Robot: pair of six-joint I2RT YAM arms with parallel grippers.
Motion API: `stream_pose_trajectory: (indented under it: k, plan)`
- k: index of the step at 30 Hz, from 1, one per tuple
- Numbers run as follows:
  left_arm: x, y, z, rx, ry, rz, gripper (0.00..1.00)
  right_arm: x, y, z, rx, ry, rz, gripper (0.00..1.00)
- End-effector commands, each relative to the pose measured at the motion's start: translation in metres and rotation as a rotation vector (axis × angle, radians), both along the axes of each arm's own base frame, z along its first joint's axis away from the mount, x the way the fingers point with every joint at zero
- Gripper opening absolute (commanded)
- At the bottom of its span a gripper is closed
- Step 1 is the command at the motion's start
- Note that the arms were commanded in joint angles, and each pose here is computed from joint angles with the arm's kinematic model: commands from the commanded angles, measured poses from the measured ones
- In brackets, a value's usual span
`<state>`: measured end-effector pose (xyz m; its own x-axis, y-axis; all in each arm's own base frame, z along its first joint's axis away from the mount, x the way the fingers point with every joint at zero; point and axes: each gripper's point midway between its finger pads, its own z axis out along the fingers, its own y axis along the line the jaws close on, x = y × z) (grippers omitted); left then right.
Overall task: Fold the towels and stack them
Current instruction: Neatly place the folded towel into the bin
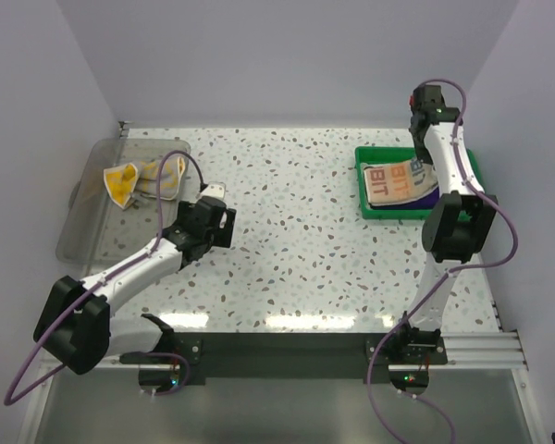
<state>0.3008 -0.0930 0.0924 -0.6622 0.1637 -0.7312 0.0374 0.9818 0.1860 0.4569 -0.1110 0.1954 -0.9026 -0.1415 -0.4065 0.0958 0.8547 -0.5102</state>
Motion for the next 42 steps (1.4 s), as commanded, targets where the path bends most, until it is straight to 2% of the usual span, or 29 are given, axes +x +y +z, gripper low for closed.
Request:
stream_pose_trajectory:
  k: [1, 2, 3, 4, 6, 7, 8, 10, 13, 15, 16, 18, 23, 25, 26, 28, 29, 32, 36, 38, 42]
  plan:
    - [0.013, 0.001, 0.013, 0.001, -0.061, 0.02, 1.0, 0.006, -0.016, -0.01, -0.073, 0.002, -0.02, 0.01]
    - [0.013, 0.001, 0.013, 0.003, -0.061, 0.021, 1.0, 0.008, -0.019, -0.018, -0.079, 0.016, -0.031, 0.02]
    - [0.014, 0.001, 0.014, 0.003, -0.064, 0.021, 1.0, 0.009, -0.02, -0.022, -0.082, 0.023, -0.037, 0.1]
    - [0.014, 0.001, 0.013, 0.003, -0.062, 0.021, 1.0, 0.01, -0.02, -0.028, -0.081, 0.024, -0.051, 0.27]
    - [0.014, 0.0, 0.013, 0.003, -0.06, 0.017, 1.0, 0.01, -0.028, -0.037, -0.125, 0.037, -0.096, 0.45]
    - [0.014, 0.001, 0.013, 0.006, -0.06, 0.019, 1.0, 0.009, -0.031, -0.038, -0.14, 0.027, -0.13, 0.64]
    - [0.014, 0.001, 0.014, 0.005, -0.062, 0.021, 1.0, 0.009, -0.033, -0.037, -0.16, 0.016, -0.154, 0.73]
    - [0.014, 0.003, 0.018, 0.004, -0.07, 0.03, 1.0, 0.006, -0.042, -0.026, -0.21, -0.025, -0.222, 0.88]
    - [0.015, 0.002, 0.031, -0.012, -0.094, 0.035, 1.0, -0.002, -0.05, 0.002, -0.254, -0.107, -0.312, 0.97]
    - [0.015, 0.005, 0.038, -0.009, -0.102, 0.05, 1.0, -0.011, -0.051, 0.018, -0.26, -0.132, -0.342, 0.99]
    - [0.017, 0.004, 0.05, -0.023, -0.124, 0.057, 1.0, -0.016, -0.049, 0.031, -0.233, -0.197, -0.384, 0.99]
    - [0.015, 0.006, 0.059, -0.026, -0.126, 0.079, 1.0, -0.027, -0.044, 0.042, -0.194, -0.222, -0.398, 0.99]
    - [0.013, 0.012, 0.104, -0.091, -0.215, 0.135, 1.0, -0.07, -0.024, 0.093, -0.025, -0.405, -0.417, 0.99]
    - [0.009, 0.019, 0.125, -0.119, -0.273, 0.157, 1.0, -0.086, -0.015, 0.093, 0.042, -0.461, -0.415, 0.99]
    - [0.005, 0.025, 0.132, -0.112, -0.288, 0.176, 1.0, -0.106, -0.008, 0.124, 0.102, -0.573, -0.398, 0.99]
    - [-0.003, 0.033, 0.153, -0.14, -0.346, 0.201, 1.0, -0.121, 0.001, 0.134, 0.16, -0.65, -0.369, 0.99]
    - [-0.008, 0.04, 0.159, -0.138, -0.367, 0.226, 1.0, -0.138, 0.012, 0.156, 0.222, -0.733, -0.325, 0.99]
    - [-0.026, 0.059, 0.18, -0.173, -0.448, 0.286, 1.0, -0.16, 0.031, 0.16, 0.305, -0.806, -0.251, 0.99]
    - [-0.062, 0.088, 0.199, -0.238, -0.555, 0.356, 1.0, -0.217, 0.044, 0.165, 0.304, -0.87, -0.186, 0.99]
    - [-0.075, 0.098, 0.203, -0.261, -0.592, 0.372, 1.0, -0.234, 0.05, 0.165, 0.293, -0.887, -0.133, 0.99]
    - [-0.103, 0.112, 0.216, -0.338, -0.688, 0.344, 1.0, -0.28, 0.046, 0.171, 0.261, -1.003, -0.056, 0.99]
